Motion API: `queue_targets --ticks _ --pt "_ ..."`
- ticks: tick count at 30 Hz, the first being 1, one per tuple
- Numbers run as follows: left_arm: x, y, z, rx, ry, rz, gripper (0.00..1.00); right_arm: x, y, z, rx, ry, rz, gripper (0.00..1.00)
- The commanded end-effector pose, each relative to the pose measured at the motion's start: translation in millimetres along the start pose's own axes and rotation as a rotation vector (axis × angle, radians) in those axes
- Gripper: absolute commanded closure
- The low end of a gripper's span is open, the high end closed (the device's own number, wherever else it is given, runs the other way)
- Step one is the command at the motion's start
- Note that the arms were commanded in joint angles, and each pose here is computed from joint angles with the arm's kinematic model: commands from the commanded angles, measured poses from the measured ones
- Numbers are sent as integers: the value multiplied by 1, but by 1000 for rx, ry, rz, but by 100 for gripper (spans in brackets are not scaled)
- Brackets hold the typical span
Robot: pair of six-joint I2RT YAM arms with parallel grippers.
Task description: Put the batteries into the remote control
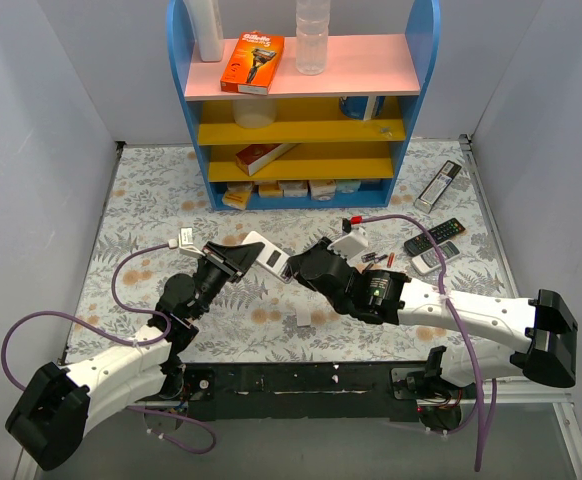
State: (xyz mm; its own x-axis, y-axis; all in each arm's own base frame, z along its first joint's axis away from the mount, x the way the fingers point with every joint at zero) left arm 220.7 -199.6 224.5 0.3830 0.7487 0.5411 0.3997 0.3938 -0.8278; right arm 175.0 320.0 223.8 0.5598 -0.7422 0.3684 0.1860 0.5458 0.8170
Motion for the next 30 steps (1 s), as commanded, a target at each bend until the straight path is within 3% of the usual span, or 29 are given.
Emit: queue_targets --ticks 1,20,30 --pt "22 -29 -4 -78 -79 21 100 5 8 4 11 -30 -18 98" --pt "20 -33 -3 -106 -64 7 100 18 14 6 23 -94 -62 96" --pt "20 -33 -2 -112 -67 15 100 15 12 6 18 -79 -66 84"
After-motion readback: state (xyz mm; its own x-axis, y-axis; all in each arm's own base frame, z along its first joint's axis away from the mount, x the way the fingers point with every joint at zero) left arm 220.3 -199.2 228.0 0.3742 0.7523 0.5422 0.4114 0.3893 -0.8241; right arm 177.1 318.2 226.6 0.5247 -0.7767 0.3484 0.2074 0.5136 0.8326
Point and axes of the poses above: each gripper's point midway between its finger pads, its own z axis back along the fingers, its own y axis along the line the jaws close on, x = y × z, the point moved 3 cm from there along z, back along the fingers, and after that the axes turned 12 degrees about -z, right-handed, at the moved point
